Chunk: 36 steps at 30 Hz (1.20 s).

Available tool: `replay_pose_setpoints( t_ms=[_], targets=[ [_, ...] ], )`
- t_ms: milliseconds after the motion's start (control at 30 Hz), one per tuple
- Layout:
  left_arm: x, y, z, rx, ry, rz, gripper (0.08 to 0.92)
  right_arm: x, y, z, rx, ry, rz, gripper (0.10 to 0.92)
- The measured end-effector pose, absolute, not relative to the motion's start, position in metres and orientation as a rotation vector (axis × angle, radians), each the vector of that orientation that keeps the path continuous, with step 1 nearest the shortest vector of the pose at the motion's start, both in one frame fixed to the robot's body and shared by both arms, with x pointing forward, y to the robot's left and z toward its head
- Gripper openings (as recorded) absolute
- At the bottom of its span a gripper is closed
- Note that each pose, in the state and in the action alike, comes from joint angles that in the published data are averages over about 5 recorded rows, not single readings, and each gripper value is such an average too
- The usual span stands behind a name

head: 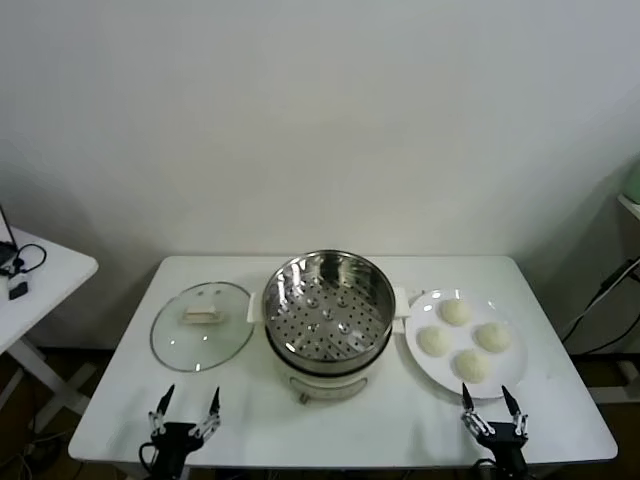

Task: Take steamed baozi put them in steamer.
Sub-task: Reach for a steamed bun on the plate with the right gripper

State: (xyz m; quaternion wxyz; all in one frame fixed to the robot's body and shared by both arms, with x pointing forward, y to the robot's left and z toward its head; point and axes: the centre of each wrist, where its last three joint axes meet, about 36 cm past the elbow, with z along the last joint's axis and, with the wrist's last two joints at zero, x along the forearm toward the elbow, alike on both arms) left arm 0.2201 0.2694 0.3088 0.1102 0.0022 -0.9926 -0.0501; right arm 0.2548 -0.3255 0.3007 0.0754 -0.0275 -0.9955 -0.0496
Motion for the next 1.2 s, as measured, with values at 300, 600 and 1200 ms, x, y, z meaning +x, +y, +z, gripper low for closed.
replay_pose_setpoints(
  t_ms=[300, 600, 1200],
  targets=[
    [0.221, 0.266, 0.308, -0.01, -2.926, -0.158, 0.823, 0.329, -0.352, 0.352, -0.067, -2.949, -0.089, 0.823],
    [0.224, 0.265, 0.31, -0.026, -2.944, -0.179, 0.823, 0.412, -0.386, 0.421, 0.238, -2.763, 0.342, 0.823],
    [0.222, 0.265, 0.306, -0.055, -2.949, -0.216, 0.823, 0.563, -0.417, 0.519, 0.988, -2.032, 1.231, 0.823]
  ],
)
